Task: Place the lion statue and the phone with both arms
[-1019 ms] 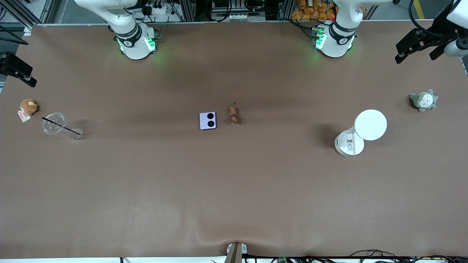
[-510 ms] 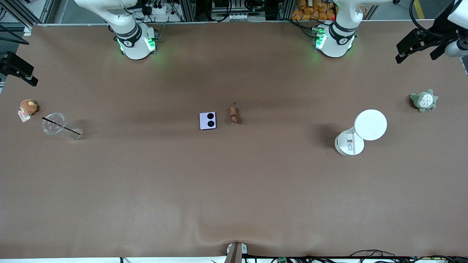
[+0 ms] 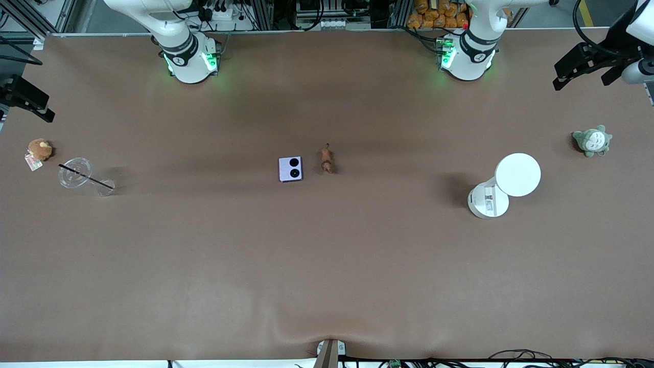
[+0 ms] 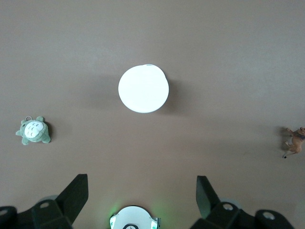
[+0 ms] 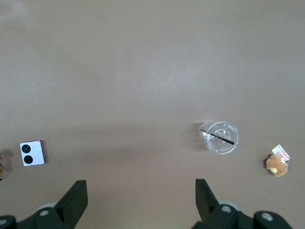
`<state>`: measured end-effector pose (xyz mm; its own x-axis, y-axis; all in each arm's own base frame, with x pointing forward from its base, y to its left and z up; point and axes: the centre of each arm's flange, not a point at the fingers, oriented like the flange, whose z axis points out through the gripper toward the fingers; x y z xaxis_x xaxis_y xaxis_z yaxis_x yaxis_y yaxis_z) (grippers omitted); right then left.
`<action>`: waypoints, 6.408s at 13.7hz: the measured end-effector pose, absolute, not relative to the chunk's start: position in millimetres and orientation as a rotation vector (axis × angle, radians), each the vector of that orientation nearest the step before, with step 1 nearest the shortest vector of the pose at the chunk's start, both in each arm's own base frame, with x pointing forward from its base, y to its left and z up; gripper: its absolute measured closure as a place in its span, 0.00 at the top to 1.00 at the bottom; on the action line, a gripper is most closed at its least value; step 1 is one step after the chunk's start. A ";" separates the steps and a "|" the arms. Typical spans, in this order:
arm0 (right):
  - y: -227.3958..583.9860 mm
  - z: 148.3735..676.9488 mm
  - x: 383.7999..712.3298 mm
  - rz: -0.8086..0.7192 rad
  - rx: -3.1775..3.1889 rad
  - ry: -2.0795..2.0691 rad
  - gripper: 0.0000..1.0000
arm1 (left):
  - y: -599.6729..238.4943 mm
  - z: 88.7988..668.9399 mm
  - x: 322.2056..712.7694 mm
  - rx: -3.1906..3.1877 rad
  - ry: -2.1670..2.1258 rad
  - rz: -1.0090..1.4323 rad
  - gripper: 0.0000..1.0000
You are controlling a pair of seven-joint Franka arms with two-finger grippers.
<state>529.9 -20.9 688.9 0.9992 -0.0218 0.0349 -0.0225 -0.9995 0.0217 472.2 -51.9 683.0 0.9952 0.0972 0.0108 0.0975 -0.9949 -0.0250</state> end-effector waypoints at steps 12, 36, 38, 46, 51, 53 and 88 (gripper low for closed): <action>-21.1 685.9 531.8 0.045 3.119 -0.035 1.00 | -178.9 621.1 505.6 -3.226 -0.175 0.049 1.00; -20.8 675.8 538.4 0.015 3.119 -0.035 1.00 | -536.0 213.3 417.7 -3.103 -0.339 0.043 0.51; -20.7 672.4 540.5 0.006 3.119 -0.035 1.00 | -536.8 212.5 419.3 -3.110 -0.342 0.041 0.36; -0.1 622.0 560.8 -0.206 3.153 0.015 1.00 | -434.5 251.0 507.0 -3.048 -0.114 -0.011 0.36; 29.4 593.3 573.0 -0.308 3.261 0.072 1.00 | -295.9 274.3 557.8 -3.001 0.055 0.017 0.36; 39.3 572.9 582.7 -0.354 3.262 0.111 1.00 | -251.0 269.9 569.1 -3.002 0.101 0.031 0.36; 374.3 188.7 508.1 -0.361 3.180 0.264 1.00 | -181.5 519.2 606.7 -3.010 0.134 -0.091 1.00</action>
<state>508.1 374.3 188.7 0.9613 0.1703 -0.2165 0.1547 -0.9841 -0.0875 606.7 -181.5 519.2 0.9943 -0.0922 0.0543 -0.0846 -0.9880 -0.1295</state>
